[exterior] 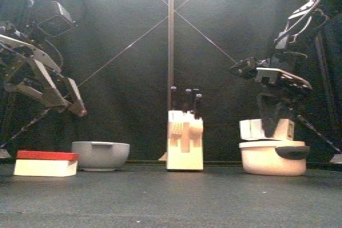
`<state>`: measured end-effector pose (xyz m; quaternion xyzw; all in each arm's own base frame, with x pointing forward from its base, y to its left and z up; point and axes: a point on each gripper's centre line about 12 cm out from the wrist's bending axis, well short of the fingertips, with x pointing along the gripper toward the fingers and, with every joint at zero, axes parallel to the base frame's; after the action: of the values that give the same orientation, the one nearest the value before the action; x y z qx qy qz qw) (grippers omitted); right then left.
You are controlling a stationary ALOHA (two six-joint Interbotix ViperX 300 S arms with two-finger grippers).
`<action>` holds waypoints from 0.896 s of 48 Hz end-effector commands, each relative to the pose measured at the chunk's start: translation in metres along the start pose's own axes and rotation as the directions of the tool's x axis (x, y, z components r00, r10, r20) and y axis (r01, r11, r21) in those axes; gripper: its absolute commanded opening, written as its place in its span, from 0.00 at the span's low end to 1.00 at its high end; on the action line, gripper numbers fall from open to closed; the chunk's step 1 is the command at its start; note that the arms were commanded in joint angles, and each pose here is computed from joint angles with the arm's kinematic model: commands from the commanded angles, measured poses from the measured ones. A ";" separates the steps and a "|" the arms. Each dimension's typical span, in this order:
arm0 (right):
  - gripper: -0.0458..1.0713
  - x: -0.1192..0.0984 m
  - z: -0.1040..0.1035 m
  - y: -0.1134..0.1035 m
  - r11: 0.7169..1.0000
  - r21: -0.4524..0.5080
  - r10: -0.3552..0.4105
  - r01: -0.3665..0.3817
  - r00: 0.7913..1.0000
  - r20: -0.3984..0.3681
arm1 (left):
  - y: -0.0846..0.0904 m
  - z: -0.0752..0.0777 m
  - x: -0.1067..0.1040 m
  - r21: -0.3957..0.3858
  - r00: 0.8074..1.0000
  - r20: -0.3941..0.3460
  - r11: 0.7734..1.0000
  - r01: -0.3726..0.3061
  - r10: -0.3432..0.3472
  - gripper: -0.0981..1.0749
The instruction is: Place sushi roll in pot
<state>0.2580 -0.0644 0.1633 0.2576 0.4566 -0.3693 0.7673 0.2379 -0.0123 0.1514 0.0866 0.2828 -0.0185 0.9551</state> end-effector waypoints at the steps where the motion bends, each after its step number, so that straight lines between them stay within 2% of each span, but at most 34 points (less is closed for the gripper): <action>1: 0.62 -0.004 0.005 0.002 1.000 0.008 0.023 -0.023 1.000 0.018 | 0.001 0.005 0.000 0.002 1.000 0.019 1.000 -0.006 0.006 0.92; 16: 0.78 -0.003 0.005 0.000 1.000 0.020 0.020 -0.020 1.000 0.014 | 0.001 0.004 0.000 0.002 1.000 0.017 1.000 -0.006 0.006 0.92; 43: 0.80 -0.003 0.003 0.000 0.999 0.028 0.018 -0.018 1.000 0.005 | 0.001 0.005 0.000 0.003 1.000 0.019 1.000 -0.006 0.006 0.92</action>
<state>0.2573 -0.0652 0.1621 0.2688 0.4554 -0.3710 0.7634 0.2375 -0.0122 0.1510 0.0867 0.2835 -0.0186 0.9549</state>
